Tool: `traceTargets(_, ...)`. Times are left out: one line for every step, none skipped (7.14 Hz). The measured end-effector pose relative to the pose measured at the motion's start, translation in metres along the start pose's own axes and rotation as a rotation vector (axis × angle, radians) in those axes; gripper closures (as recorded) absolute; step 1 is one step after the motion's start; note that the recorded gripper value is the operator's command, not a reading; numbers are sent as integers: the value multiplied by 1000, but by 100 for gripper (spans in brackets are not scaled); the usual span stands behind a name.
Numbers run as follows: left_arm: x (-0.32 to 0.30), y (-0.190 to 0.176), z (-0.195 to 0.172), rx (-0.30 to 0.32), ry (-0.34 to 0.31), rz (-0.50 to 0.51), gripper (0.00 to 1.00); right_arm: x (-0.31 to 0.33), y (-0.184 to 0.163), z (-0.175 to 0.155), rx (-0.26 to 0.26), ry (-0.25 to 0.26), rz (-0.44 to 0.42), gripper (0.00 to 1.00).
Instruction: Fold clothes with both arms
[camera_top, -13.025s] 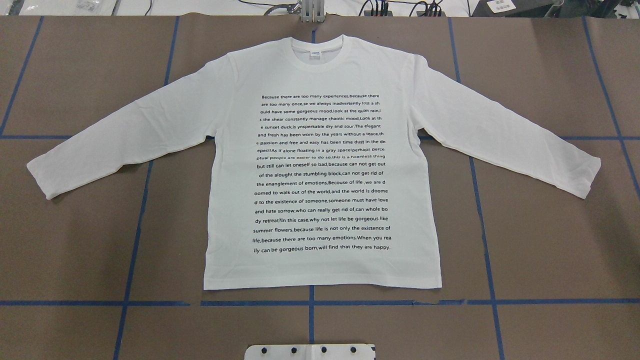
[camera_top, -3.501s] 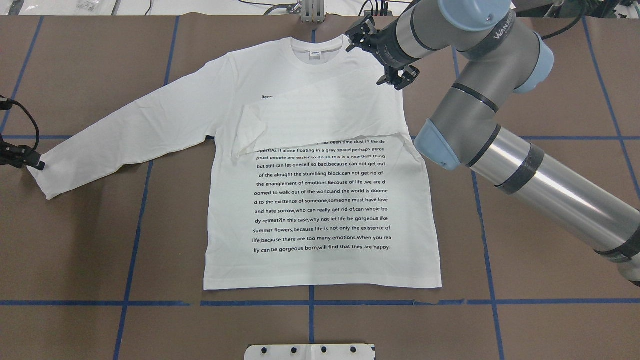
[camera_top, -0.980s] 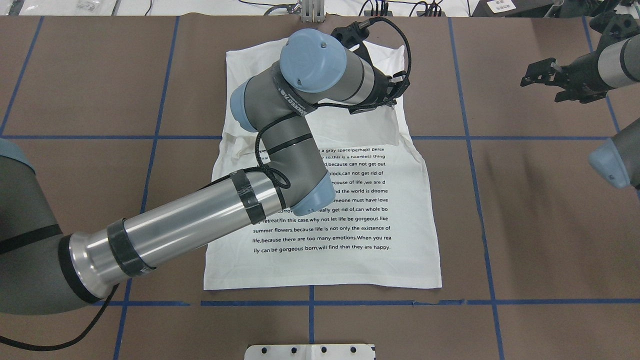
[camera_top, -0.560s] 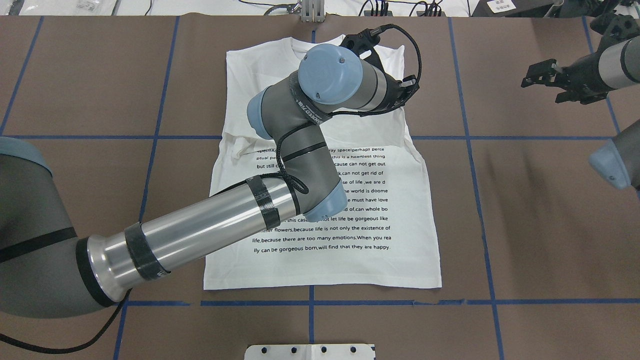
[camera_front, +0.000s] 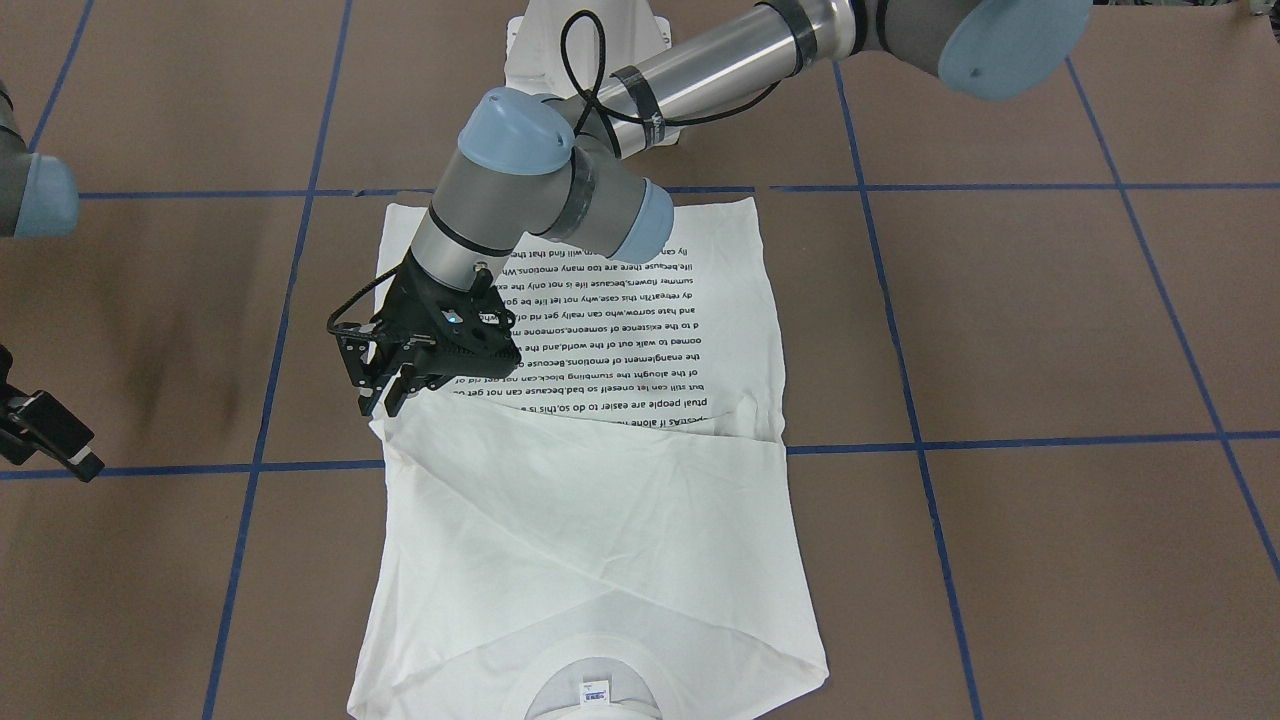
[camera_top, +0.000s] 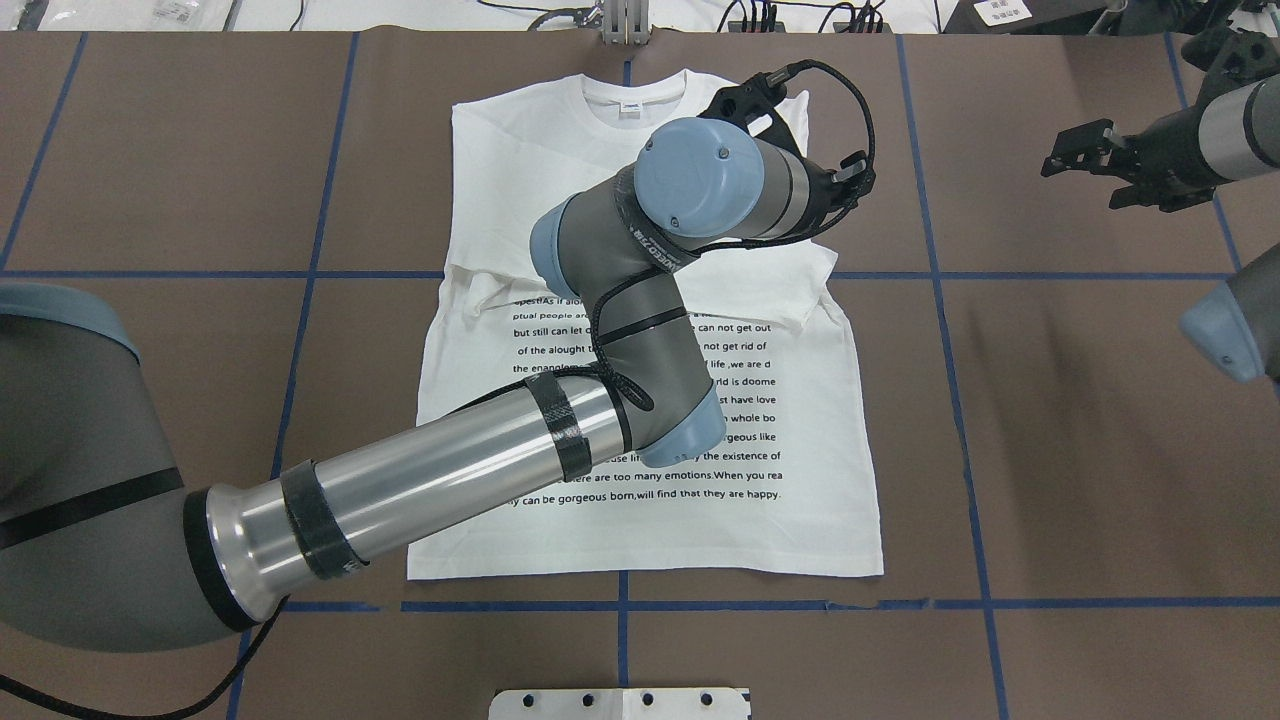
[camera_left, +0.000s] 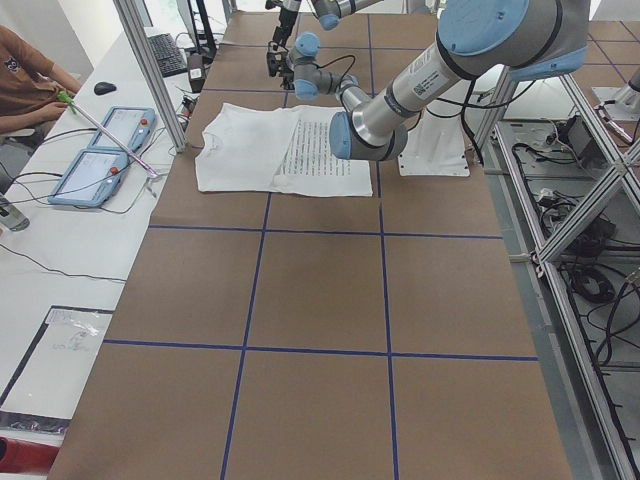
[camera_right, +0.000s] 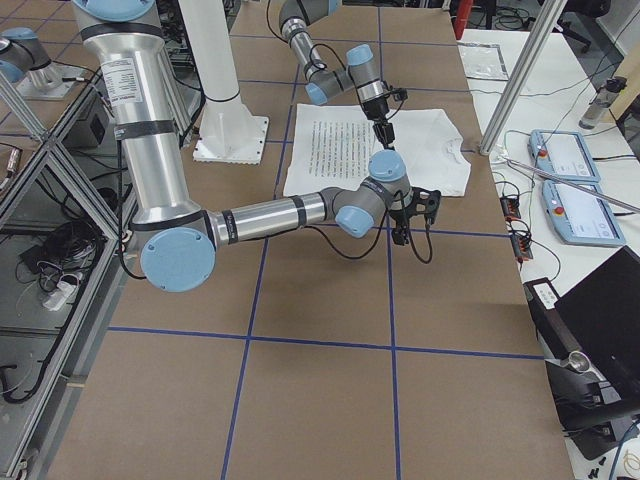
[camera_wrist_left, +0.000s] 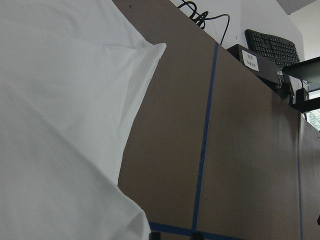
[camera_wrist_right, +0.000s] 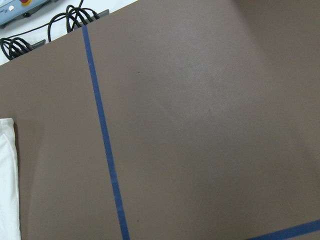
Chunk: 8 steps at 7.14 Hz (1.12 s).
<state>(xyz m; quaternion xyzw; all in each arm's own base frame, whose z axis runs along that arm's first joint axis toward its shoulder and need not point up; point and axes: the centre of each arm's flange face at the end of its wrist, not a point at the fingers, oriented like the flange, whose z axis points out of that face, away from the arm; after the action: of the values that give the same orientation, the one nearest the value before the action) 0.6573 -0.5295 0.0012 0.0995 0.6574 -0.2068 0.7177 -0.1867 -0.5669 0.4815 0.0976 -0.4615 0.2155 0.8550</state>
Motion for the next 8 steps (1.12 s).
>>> traceTargets(8, 6, -9, -13, 19, -7, 22, -2, 19, -10, -30, -23, -5, 0)
traceTargets(8, 10, -26, -41, 27, -8, 24, -9, 50, -26, -71, -55, 10, 0)
traceTargets(-4, 14, -53, -70, 16, 2, 25, -18, 85, -40, -117, -80, 44, 0)
traceTargets(-29, 15, -91, -83, -4, 30, 25, -23, 121, -52, -163, -90, 89, 2)
traceTargets(-52, 13, -132, -83, -24, 71, 27, -31, 154, -61, -202, -91, 145, 7)
traceTargets(-74, 10, -173, -77, -34, 112, 29, -48, 190, -60, -216, -86, 205, 9)
traceTargets(-94, 8, -210, -80, -31, 143, 31, -68, 231, -52, -200, -77, 253, 9)
traceTargets(-109, 6, -233, -87, -30, 156, 33, -81, 265, -43, -192, -63, 290, 10)
